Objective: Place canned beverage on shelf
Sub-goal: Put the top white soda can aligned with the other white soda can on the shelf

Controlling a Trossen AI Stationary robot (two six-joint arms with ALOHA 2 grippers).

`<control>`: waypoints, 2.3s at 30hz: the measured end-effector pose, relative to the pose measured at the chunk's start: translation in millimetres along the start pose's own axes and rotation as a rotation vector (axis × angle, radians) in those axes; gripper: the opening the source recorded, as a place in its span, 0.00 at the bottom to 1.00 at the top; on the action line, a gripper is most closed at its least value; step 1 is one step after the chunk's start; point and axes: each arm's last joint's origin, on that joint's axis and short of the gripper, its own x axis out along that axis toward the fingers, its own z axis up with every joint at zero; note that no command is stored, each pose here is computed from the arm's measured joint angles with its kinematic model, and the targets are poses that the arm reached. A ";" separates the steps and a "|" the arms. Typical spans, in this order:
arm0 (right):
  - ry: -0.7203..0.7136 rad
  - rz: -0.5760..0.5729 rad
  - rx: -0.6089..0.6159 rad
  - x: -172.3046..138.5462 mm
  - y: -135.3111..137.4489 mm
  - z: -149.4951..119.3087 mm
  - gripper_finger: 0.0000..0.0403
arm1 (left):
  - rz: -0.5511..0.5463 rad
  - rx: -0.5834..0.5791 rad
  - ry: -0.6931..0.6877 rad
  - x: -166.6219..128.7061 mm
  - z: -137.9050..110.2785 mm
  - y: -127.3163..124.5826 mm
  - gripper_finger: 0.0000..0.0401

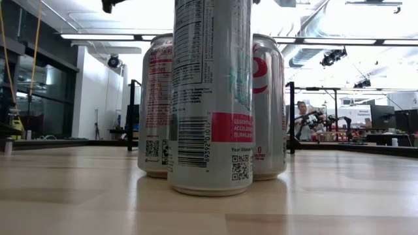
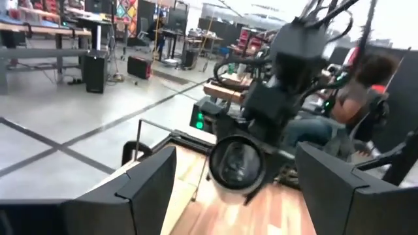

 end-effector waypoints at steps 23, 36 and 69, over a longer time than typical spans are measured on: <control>-0.487 -0.359 0.430 135.2 -32.5 -84.1 0.58 | 0.003 -0.099 -0.133 -33.4 14.6 2.9 0.65; -0.473 -0.520 0.463 162.4 -42.5 -91.0 0.61 | 0.003 -0.099 -0.133 -33.4 14.5 3.0 0.65; -0.263 -0.533 0.424 170.5 -42.3 -112.4 0.69 | 0.003 -0.108 -0.131 -33.2 14.2 3.0 0.65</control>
